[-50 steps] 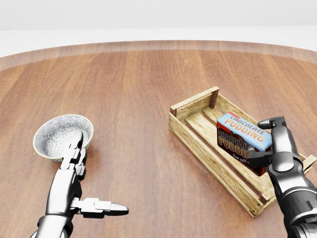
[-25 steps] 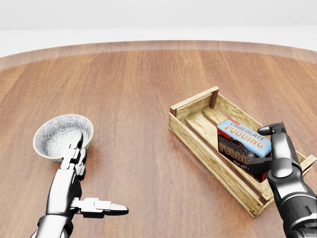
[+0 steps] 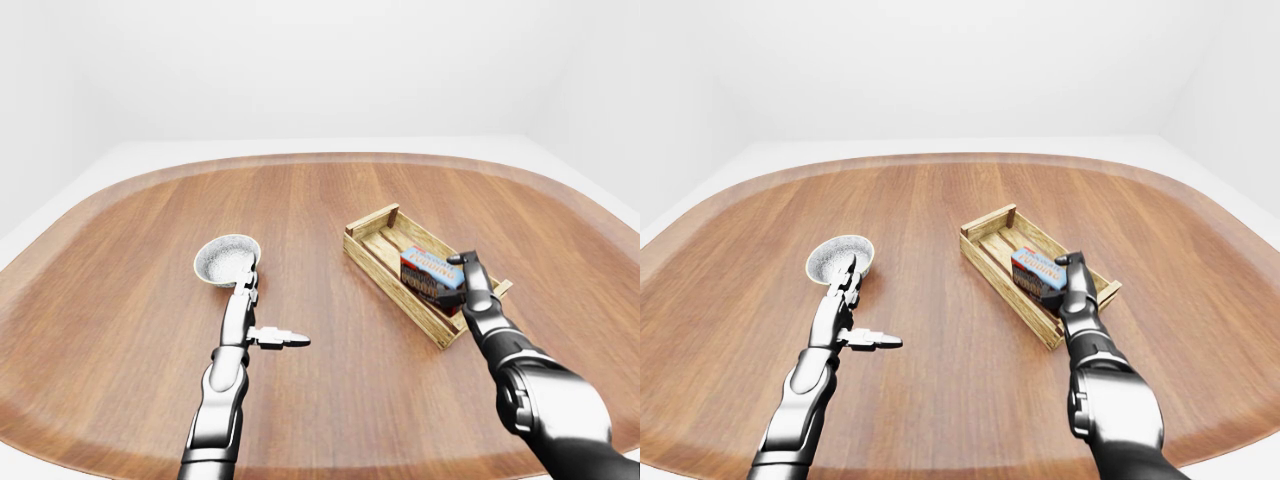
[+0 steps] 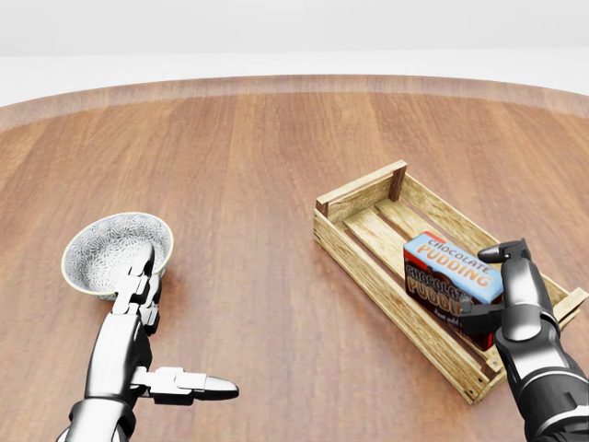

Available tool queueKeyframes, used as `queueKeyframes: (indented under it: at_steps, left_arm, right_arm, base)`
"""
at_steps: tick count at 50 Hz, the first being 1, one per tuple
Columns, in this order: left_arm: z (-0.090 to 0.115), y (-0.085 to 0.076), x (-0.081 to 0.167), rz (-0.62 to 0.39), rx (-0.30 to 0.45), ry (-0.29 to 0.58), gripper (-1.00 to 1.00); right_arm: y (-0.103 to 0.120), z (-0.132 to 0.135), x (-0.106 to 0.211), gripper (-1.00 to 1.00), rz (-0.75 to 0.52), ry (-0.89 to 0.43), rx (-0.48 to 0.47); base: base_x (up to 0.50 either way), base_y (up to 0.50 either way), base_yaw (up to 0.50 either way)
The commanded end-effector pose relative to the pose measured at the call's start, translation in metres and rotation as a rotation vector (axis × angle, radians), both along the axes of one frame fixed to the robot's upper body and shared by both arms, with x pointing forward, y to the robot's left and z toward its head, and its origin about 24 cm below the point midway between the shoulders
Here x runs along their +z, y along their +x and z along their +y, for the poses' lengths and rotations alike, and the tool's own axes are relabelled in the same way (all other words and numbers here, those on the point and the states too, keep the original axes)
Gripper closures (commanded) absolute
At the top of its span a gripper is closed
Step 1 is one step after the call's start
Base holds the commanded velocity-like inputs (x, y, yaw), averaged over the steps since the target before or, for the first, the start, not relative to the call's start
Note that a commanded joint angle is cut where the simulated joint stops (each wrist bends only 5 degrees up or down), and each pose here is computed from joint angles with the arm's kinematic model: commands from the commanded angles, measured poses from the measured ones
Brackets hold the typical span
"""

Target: Pick up the chocolate pudding and put it in the tray.

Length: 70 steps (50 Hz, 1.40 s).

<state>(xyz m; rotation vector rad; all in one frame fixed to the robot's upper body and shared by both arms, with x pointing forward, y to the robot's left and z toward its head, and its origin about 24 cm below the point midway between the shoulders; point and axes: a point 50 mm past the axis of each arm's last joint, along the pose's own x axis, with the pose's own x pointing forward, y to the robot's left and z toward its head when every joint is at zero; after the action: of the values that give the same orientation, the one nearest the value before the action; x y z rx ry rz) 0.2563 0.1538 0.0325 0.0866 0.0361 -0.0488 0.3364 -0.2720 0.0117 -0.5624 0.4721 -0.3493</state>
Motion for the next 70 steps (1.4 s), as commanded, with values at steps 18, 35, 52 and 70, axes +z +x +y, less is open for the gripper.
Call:
queueKeyframes:
  at_steps: [18,35,52,70]
  left_arm:
    - [0.0,0.001,-0.001,0.011,0.003,-0.024,-1.0]
    - [0.0,0.002,-0.001,0.011,0.003,-0.023,-1.0]
    - [0.0,0.002,-0.002,0.012,0.003,-0.024,-1.0]
    - [0.0,0.002,-0.001,0.012,0.003,-0.024,-1.0]
  right_arm:
    - [-0.001,-0.004,0.002,1.0,-0.016,-0.005,-0.031]
    - [-0.002,-0.004,0.0,-1.0,-0.01,-0.011,-0.031]
    - [0.005,-0.007,0.011,-1.0,-0.049,0.043,-0.04]
    - [0.041,-0.011,0.082,-1.0,-0.234,0.095,0.021]
  base:
    - [0.0,0.0,0.0]
    - [0.0,0.0,0.0]
    - [0.0,0.0,0.0]
    - [0.0,0.0,0.0]
